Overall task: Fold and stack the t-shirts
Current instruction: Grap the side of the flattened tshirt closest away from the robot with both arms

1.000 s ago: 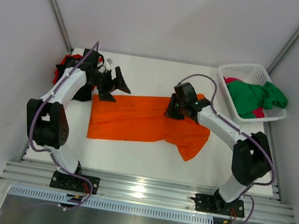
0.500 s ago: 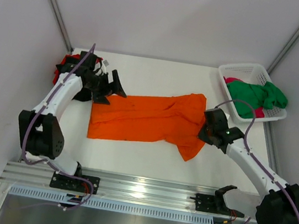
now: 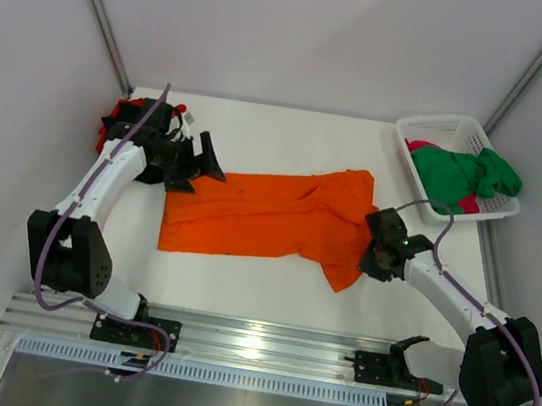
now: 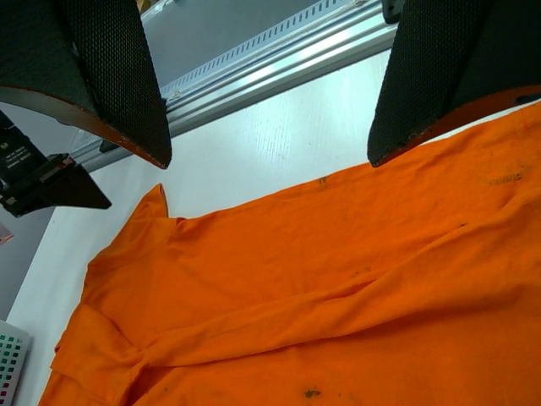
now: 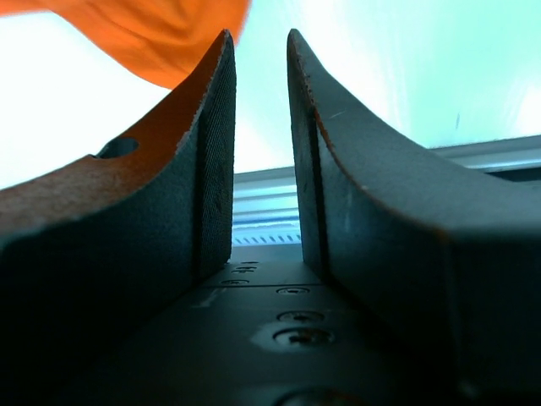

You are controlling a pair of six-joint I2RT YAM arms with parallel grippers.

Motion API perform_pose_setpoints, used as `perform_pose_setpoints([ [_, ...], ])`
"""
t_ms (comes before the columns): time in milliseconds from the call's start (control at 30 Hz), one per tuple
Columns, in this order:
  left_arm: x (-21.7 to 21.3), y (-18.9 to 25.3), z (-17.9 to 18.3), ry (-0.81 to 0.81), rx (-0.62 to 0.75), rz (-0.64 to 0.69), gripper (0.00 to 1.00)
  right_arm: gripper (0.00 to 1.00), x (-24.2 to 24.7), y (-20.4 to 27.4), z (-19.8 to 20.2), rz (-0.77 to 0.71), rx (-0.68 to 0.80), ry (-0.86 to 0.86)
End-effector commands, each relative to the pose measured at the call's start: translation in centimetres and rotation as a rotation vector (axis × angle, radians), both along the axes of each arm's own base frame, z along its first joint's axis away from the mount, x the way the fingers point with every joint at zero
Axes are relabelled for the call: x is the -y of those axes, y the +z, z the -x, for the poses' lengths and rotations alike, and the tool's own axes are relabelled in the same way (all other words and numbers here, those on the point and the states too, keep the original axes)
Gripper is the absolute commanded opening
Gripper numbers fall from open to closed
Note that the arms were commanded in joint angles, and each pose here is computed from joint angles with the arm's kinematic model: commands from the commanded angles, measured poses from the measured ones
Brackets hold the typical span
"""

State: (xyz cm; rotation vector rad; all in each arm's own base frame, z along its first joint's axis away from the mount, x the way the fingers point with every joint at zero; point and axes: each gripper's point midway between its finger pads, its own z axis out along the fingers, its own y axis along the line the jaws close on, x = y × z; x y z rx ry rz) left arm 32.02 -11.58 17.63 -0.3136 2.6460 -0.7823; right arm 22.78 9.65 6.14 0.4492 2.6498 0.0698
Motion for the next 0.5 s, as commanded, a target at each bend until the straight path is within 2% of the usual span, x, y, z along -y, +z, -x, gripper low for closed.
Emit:
perform_pose_setpoints([
  [0, -0.2, 1.3, 0.3, -0.011, 0.067, -0.022, 1.00, 0.30, -0.1, -0.7, 1.6, -0.050, -0.031, -0.038],
  [167, -0.1, 1.0, 0.2, -0.008, 0.047, -0.016, 0.99, 0.30, -0.2, -2.2, 3.2, -0.062, -0.088, -0.044],
  [467, 0.2, 0.8, 0.3, -0.006, 0.036, 0.002, 1.00, 0.30, -1.4, -3.7, 2.9, -0.114, -0.083, -0.044],
])
